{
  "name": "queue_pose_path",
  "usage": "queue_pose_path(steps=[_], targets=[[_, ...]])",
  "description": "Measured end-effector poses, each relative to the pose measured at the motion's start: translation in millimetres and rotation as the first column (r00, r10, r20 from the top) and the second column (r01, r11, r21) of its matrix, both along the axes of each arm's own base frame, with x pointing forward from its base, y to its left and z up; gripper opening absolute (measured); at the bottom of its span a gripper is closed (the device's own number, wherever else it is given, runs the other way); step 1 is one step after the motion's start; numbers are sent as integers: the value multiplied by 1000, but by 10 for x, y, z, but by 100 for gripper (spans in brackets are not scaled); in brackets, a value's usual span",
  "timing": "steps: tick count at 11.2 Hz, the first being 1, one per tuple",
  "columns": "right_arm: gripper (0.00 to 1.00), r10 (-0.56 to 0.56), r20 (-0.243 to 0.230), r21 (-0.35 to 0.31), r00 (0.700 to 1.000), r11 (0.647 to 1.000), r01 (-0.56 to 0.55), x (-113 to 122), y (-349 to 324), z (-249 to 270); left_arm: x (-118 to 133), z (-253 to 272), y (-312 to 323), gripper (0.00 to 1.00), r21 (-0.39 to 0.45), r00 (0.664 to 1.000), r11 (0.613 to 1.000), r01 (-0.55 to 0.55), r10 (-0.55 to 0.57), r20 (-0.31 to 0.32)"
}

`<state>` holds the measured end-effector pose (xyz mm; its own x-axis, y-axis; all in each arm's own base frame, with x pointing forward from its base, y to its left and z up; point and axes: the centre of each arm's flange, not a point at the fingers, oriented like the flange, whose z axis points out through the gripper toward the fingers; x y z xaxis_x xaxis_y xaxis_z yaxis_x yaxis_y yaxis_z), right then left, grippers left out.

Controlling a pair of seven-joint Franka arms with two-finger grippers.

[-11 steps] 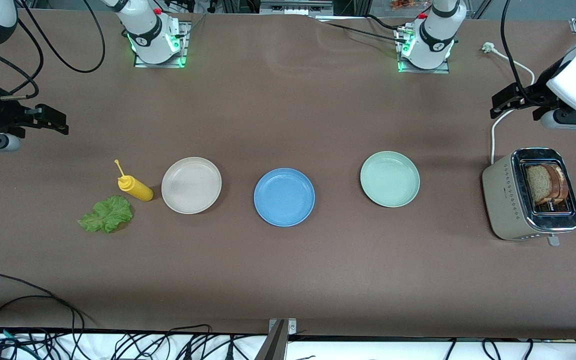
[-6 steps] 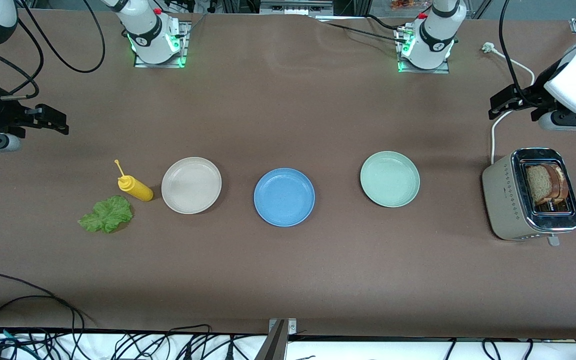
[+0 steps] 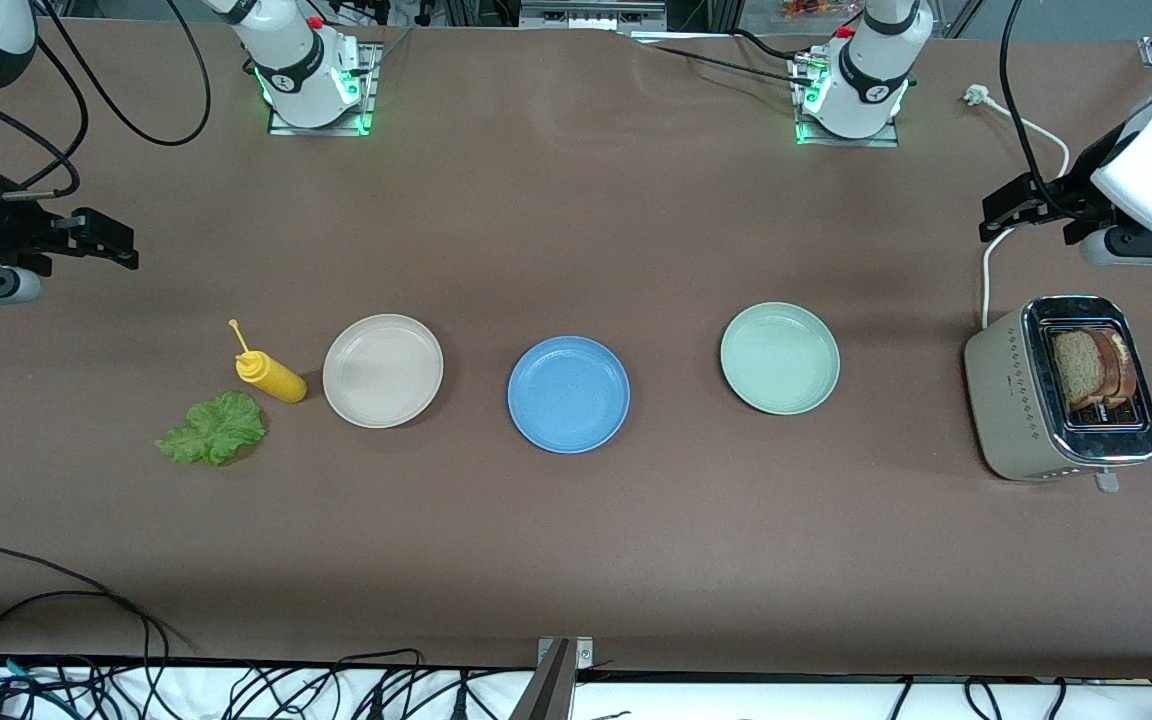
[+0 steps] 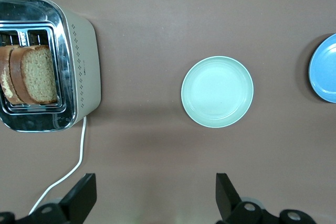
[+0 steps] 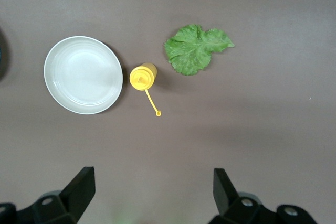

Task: Make sandwich in blue plate with both arms

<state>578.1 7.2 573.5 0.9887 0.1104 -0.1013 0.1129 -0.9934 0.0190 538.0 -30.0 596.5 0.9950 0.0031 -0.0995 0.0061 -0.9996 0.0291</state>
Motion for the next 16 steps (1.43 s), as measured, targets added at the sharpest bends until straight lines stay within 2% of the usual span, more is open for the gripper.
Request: queue_pose_path(steps=[6,10,16], targets=[[100,0,0,0,1000,1000,0,0,2,0,91,-102,64,100,18,1000,1000,-8,8,-8],[100,1,-1,0,1000,1000,-1,0,4,-3,382,-327,432,100,29,997,997,-72,71,39],[100,2,-1,0,1000,1000,-2,0,12,-7,813,-1079,1051,100,58,989,989,-139,136,54]])
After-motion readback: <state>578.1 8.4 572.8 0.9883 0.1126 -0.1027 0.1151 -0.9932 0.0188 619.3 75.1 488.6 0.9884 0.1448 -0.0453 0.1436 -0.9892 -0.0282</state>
